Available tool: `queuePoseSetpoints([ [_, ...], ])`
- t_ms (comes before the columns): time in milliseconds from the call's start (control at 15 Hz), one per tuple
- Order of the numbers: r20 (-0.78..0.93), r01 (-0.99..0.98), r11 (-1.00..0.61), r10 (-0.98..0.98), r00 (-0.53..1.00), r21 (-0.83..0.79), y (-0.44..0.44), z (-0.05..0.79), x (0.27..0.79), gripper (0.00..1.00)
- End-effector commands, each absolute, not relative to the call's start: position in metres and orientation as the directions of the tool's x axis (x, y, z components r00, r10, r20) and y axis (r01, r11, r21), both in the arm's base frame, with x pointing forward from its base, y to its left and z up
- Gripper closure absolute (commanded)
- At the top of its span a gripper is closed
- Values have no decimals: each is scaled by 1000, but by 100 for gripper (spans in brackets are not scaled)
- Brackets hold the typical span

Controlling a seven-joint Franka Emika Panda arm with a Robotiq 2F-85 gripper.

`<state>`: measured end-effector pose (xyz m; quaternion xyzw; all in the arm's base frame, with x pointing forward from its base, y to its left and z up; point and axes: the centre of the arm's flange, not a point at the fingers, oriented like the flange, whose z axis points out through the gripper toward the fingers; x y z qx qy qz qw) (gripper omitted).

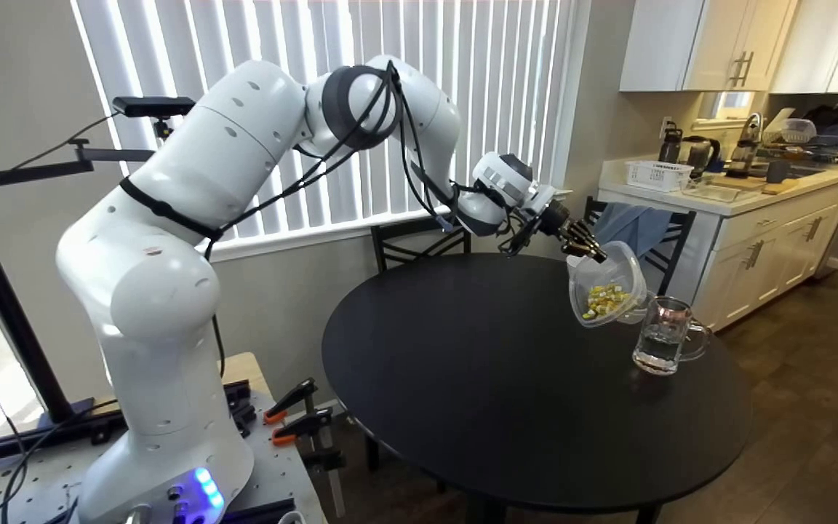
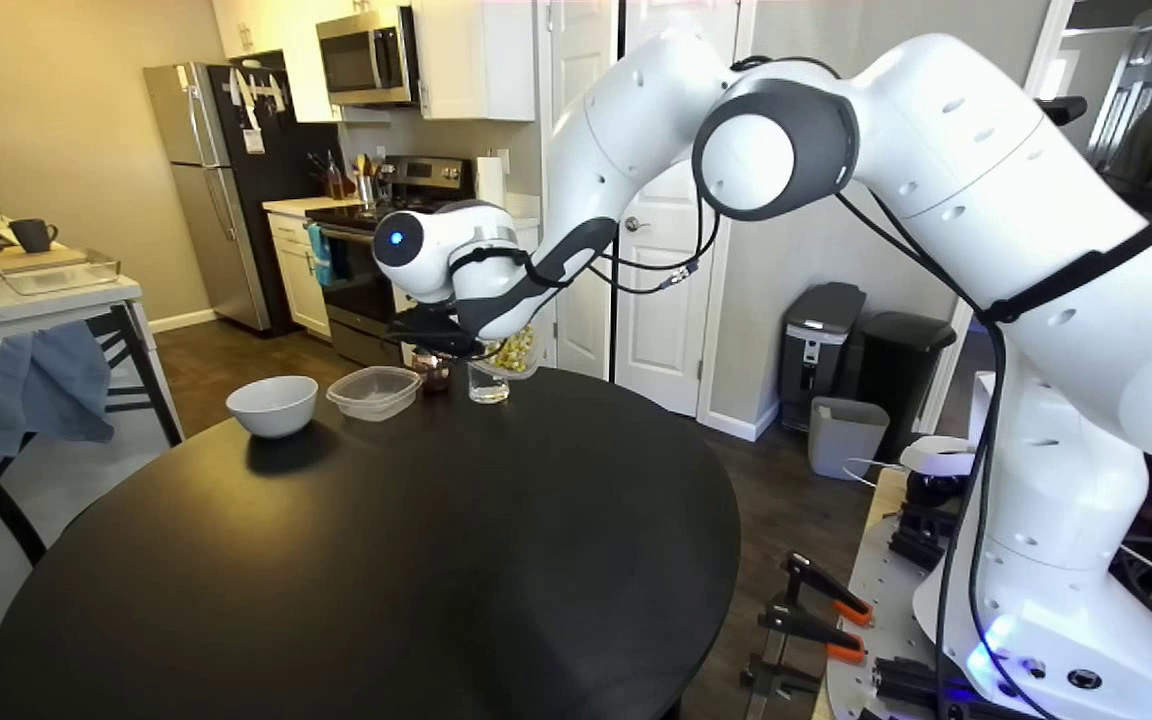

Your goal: Pour the contents of the lunchbox onto the table

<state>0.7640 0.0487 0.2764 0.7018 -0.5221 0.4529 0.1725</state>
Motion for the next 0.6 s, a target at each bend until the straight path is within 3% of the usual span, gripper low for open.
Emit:
queuePoseSetpoints([
  [0,869,-852,-411,-484,-99,-326,82,271,783,98],
  [533,888,-717,-523,-263,-378,-460,94,217,788,98],
])
